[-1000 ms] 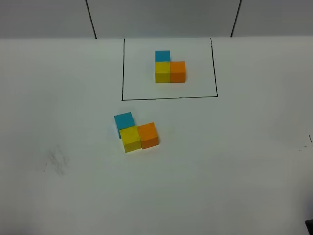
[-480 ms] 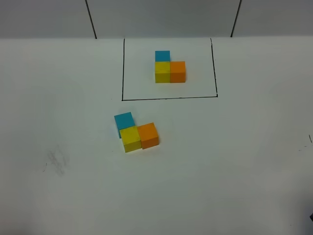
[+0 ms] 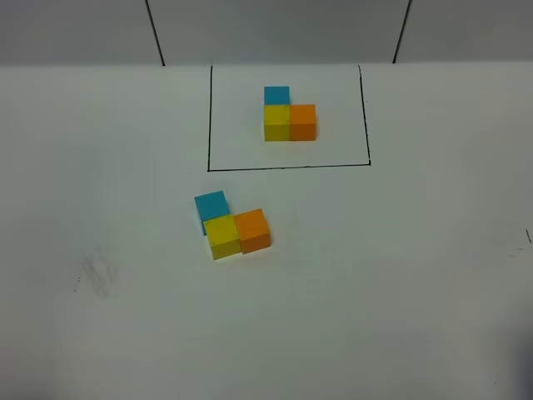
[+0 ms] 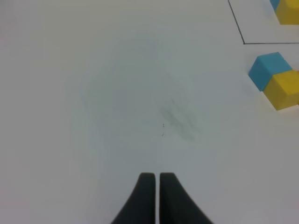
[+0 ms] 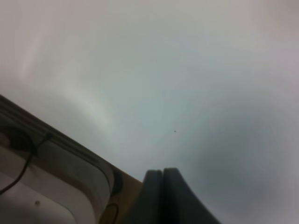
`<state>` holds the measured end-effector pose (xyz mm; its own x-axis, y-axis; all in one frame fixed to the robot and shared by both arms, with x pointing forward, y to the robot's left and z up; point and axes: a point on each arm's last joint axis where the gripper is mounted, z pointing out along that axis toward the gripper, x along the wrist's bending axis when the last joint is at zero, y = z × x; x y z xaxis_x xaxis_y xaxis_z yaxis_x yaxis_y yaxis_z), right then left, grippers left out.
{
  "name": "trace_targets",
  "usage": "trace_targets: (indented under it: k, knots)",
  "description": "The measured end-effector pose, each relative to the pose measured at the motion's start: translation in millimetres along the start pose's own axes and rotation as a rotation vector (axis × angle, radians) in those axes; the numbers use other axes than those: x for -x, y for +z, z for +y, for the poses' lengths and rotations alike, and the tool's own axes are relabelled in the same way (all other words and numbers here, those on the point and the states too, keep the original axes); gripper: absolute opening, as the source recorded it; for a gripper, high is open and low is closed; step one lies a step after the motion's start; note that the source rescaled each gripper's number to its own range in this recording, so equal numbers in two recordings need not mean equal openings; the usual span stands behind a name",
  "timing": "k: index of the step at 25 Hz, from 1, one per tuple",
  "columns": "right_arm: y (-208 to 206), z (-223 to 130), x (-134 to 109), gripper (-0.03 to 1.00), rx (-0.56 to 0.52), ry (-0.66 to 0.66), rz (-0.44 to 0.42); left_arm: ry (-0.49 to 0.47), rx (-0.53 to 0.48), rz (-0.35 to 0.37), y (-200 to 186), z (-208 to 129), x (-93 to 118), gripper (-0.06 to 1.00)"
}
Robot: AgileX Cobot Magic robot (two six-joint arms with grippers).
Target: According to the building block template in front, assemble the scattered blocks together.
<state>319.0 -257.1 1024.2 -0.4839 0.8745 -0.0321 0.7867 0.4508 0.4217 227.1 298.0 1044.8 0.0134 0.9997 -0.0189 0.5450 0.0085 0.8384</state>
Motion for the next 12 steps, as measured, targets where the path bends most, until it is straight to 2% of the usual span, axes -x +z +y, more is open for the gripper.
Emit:
trace_targets:
  k: [4, 12]
  knots:
    - [-6.4, -4.2, 4.7, 0.0, 0.046, 0.053, -0.025, 0.0, 0.0, 0.0, 0.0, 0.0, 0.0, 0.0]
    - [-27.2, -21.9, 18.1, 0.0, 0.194, 0.233, -0.152, 0.0, 0.0, 0.0, 0.0, 0.0, 0.0, 0.0]
